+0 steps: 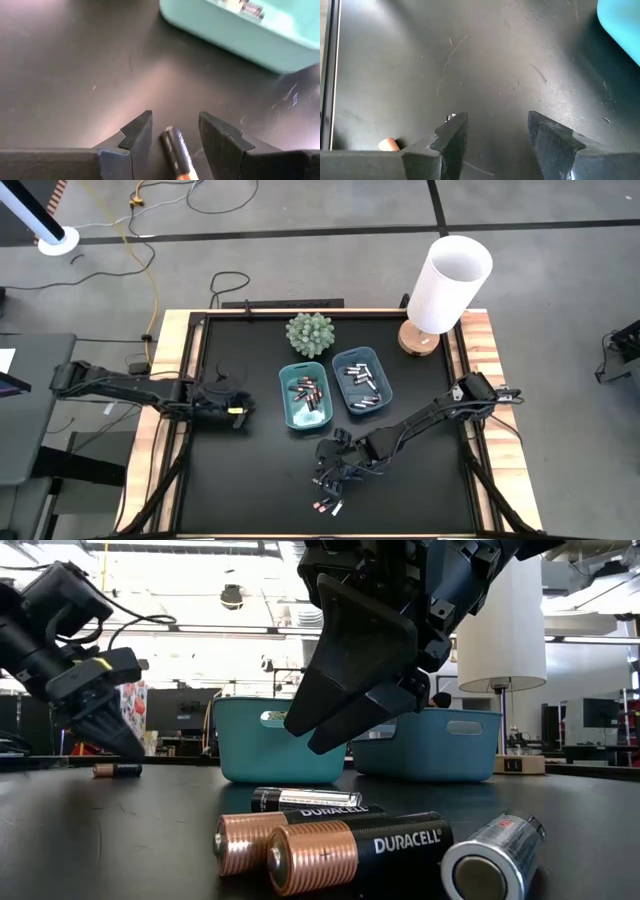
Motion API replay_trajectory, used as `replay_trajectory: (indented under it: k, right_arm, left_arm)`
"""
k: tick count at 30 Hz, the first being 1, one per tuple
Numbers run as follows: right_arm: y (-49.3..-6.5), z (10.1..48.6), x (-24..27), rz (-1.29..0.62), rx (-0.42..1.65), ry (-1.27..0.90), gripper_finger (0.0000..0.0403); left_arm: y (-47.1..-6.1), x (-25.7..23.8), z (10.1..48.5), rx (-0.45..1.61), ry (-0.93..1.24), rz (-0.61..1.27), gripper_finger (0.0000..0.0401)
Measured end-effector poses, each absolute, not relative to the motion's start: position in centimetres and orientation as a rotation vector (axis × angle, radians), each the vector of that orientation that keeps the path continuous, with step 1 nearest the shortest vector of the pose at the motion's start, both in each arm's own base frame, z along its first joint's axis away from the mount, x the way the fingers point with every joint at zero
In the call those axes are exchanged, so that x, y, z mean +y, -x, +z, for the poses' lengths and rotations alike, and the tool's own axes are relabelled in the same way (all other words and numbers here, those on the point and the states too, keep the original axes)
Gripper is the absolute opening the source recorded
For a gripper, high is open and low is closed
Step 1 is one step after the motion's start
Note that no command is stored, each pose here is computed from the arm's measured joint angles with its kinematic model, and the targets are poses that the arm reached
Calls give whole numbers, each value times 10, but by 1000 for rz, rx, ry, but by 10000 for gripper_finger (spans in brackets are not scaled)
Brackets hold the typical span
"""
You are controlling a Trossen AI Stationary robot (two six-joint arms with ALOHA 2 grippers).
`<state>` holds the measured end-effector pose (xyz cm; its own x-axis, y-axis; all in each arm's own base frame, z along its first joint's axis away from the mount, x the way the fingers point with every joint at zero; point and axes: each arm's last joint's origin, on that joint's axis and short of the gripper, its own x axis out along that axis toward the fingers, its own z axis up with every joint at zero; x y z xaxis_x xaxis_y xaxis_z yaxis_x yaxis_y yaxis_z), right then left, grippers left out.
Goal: Sort batteries
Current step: Put the black battery into the green bin
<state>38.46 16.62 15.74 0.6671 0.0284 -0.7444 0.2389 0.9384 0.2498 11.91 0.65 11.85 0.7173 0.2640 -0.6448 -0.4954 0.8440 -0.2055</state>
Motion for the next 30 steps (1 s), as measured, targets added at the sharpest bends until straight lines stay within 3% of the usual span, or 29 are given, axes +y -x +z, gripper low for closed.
replay_trajectory:
  k: [14, 18, 25, 30]
  right_arm:
    - [-385, 158, 167, -122, 828, -354, 226]
    - [-385, 158, 167, -120, 824, -356, 226]
    - [-385, 158, 168, -118, 824, -355, 226]
    - [-384, 158, 169, -114, 825, -353, 226]
  left_arm:
    - [-122, 6, 97, 856, 405, 499, 152]
    - [-123, 6, 94, 876, 392, 518, 128]
    - [-122, 6, 96, 919, 396, 543, 44]
    - [-122, 6, 96, 915, 431, 557, 44]
